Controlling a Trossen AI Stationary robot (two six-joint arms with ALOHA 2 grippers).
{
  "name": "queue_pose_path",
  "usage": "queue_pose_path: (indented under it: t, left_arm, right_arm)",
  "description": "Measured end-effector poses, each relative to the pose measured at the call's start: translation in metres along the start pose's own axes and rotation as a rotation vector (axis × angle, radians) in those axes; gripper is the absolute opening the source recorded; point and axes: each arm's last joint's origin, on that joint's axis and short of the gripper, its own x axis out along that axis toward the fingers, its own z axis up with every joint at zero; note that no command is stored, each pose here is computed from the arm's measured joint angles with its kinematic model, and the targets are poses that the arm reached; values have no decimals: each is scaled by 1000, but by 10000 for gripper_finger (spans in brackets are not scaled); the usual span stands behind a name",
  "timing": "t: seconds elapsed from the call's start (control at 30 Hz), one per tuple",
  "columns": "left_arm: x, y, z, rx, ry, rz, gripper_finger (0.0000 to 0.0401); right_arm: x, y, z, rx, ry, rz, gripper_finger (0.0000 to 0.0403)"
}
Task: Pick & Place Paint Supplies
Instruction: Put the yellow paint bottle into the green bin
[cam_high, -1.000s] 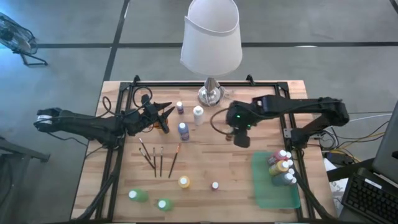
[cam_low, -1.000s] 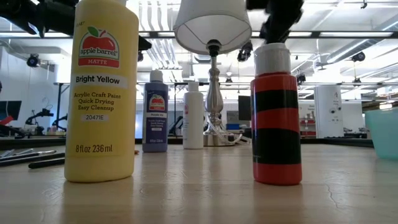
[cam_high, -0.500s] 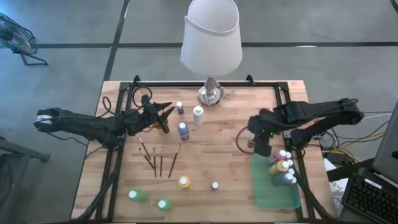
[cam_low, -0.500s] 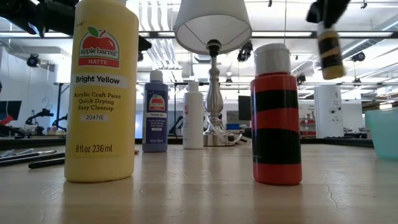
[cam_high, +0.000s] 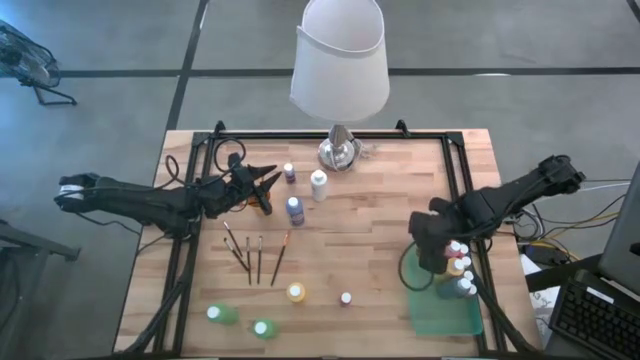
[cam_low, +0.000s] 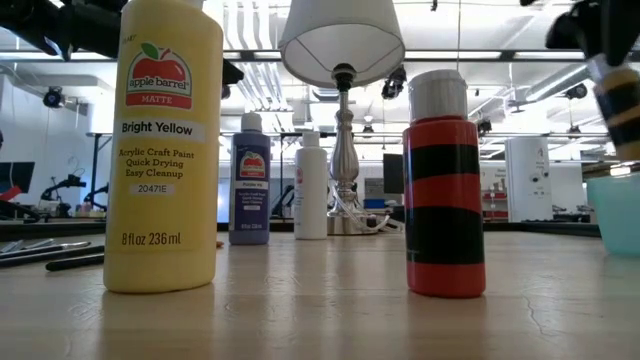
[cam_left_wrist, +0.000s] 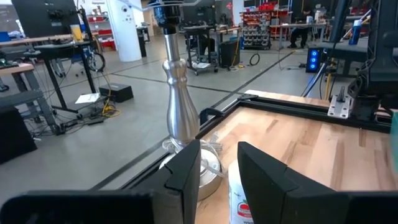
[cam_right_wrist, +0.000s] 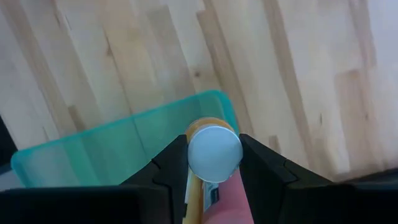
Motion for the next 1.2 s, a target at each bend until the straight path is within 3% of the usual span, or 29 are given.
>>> queue_pose_path:
  t: [0.57,1.2]
  left_arm:
    - [0,0,0,-63,3,-3,113]
    - [0,0,0,-75,1,-5,113]
  right_arm:
    - [54,3,-21,-30,5,-65,113]
    - [75,-8,-34,4,18,-77,130]
